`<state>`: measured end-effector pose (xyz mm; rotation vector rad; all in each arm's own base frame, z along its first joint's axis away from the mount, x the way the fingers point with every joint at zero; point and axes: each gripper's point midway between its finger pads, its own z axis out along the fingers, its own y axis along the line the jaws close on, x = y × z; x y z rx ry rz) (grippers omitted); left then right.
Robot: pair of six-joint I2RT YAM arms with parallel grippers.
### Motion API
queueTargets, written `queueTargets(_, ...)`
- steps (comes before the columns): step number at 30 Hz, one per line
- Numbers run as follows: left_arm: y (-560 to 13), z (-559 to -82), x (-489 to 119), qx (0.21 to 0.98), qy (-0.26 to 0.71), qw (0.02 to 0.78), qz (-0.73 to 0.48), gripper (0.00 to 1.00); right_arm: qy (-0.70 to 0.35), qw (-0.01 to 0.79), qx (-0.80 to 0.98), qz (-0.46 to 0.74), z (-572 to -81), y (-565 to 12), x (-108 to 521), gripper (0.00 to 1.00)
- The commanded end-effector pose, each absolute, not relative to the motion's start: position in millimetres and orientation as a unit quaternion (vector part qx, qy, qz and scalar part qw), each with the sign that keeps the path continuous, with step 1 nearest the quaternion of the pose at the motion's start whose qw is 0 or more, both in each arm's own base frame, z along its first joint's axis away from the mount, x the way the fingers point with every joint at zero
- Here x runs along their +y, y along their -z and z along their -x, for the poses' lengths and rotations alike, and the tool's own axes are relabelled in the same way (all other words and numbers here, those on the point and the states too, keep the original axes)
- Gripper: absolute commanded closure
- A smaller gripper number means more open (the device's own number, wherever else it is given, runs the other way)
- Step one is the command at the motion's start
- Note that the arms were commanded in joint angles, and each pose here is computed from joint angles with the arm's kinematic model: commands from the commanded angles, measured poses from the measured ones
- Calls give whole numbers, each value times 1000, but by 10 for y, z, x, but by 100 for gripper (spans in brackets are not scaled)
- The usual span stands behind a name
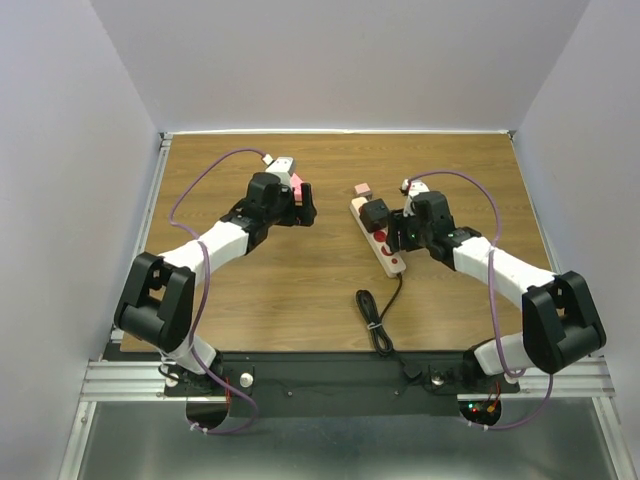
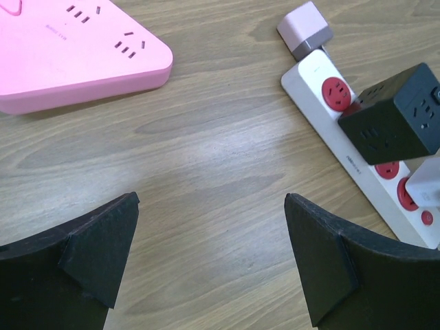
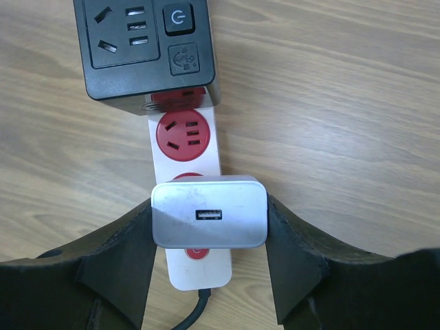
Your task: Insert the plug
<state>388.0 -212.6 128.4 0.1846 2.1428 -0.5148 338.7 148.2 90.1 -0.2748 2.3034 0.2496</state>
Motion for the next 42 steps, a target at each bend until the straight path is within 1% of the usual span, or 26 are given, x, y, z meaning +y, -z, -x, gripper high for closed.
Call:
queueTargets(1, -1559, -4023, -2235, 844, 230, 477, -83, 1, 7, 397, 917, 43, -3464, -900, 886, 100)
queueTargets(3, -1577, -4031, -2286, 841, 239, 477, -91, 1, -4, 397, 917, 48, -3470, -915, 906, 100)
queueTargets(4, -1574, -4041, -2316, 840, 243, 476, -94, 1, -34, 390, 917, 70, -3445, -905, 1022, 100)
queueTargets(6, -1581, -4060, -2355, 838, 247, 476, -98, 1, -55, 385, 918, 78, -3440, -896, 1104, 99)
queueTargets(9, -1599, -4127, -2434, 836, 251, 477, -102, 1, 0, 378, 925, 39, -3475, -773, 907, 100)
queueTargets(10, -1580, -4145, -2476, 837, 252, 475, -105, 1, 32, 377, 926, 24, -3487, -744, 771, 100)
queueTargets(14, -1685, -4258, -2647, 830, 256, 482, -116, 1, 69, 363, 929, -22, -3478, -647, 567, 100)
queueTargets(19, -1680, -4334, -2789, 831, 261, 476, -123, 1, 75, 373, 923, -58, -3508, -719, 434, 100)
queueTargets(24, -1669, -4321, -2716, 835, 244, 480, -115, 1, 91, 401, 907, -90, -3628, -940, 265, 99)
queueTargets(27, -1634, -4290, -2681, 837, 238, 479, -116, 1, 77, 405, 907, -88, -3688, -987, 308, 99)
queueTargets(30, -1594, -4250, -2655, 841, 235, 473, -116, 1, 57, 400, 912, -79, -3721, -965, 392, 95)
queueTargets(32, -1625, -4234, -2624, 840, 232, 478, -113, 1, 52, 400, 912, -76, -3724, -972, 417, 84)
queueTargets(33, -1610, -4219, -2595, 841, 228, 477, -112, 1, 51, 402, 911, -76, -3725, -988, 414, 76)
queueTargets(34, -1623, -4203, -2574, 841, 225, 479, -113, 1, 43, 406, 910, -72, -3725, -1031, 439, 63)
queueTargets(37, -1665, -4186, -2544, 840, 221, 482, -112, 1, 28, 426, 902, -70, -3746, -1199, 480, 51)
queueTargets(39, -1685, -4165, -2530, 840, 221, 483, -112, 1, 17, 438, 897, -64, -3768, -1313, 515, 33)
queueTargets(40, -1707, -4150, -2525, 839, 222, 484, -111, 1, 11, 451, 890, -62, -3782, -1437, 526, 21)
queueTargets(42, -1726, -4137, -2515, 838, 222, 486, -111, 1, 12, 464, 883, -63, -3778, -1557, 510, 20)
